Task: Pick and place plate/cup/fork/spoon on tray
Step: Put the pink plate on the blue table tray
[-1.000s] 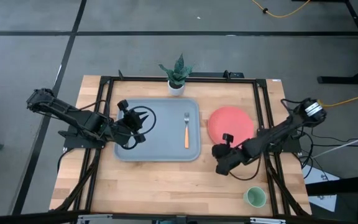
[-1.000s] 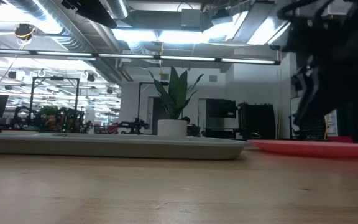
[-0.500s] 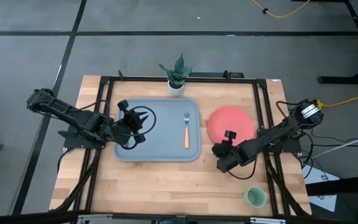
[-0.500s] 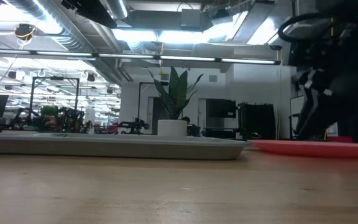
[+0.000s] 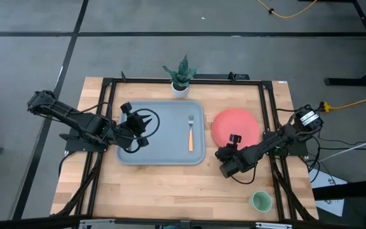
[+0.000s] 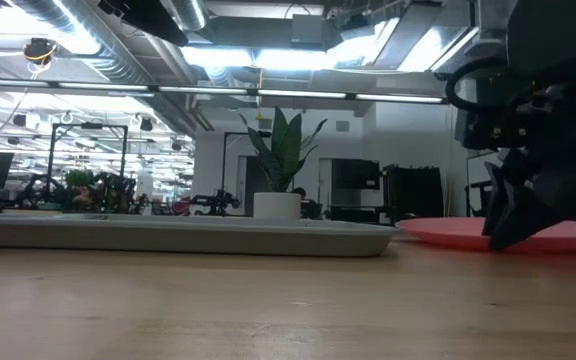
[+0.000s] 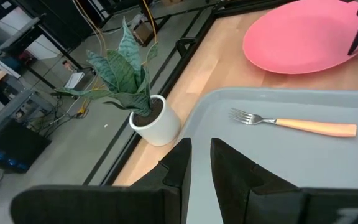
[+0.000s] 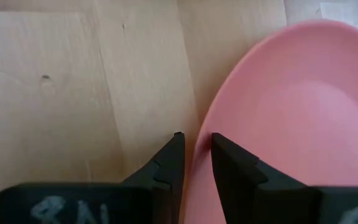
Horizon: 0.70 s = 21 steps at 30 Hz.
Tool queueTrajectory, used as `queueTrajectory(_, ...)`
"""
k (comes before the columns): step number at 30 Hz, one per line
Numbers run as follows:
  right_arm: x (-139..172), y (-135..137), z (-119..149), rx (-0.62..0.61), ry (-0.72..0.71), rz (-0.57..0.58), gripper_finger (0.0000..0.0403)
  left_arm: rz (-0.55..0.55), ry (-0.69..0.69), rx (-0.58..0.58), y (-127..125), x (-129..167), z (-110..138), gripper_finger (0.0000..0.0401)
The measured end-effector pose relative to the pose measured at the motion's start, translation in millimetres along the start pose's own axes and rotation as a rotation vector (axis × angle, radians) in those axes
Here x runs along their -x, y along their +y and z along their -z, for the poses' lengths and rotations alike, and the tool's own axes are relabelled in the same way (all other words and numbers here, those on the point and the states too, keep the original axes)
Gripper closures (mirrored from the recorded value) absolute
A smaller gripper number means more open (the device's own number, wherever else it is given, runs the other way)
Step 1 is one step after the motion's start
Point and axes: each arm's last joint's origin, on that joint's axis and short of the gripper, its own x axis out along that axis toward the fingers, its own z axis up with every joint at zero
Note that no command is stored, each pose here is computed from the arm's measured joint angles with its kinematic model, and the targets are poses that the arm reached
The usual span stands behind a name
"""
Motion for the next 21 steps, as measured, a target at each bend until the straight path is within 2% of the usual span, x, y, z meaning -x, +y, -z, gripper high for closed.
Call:
queueTrajectory(11, 0, -5, 3, 0.032, 0.002, 0.082, 0.0320, 0.000, 0.000, 0.000, 0, 0, 0, 0.0348)
queueTrajectory(21, 1, -8, 10, -0.069, 0.086, 0.080, 0.0320, 0.002, 0.000, 0.000, 0, 0, 0, 0.0348)
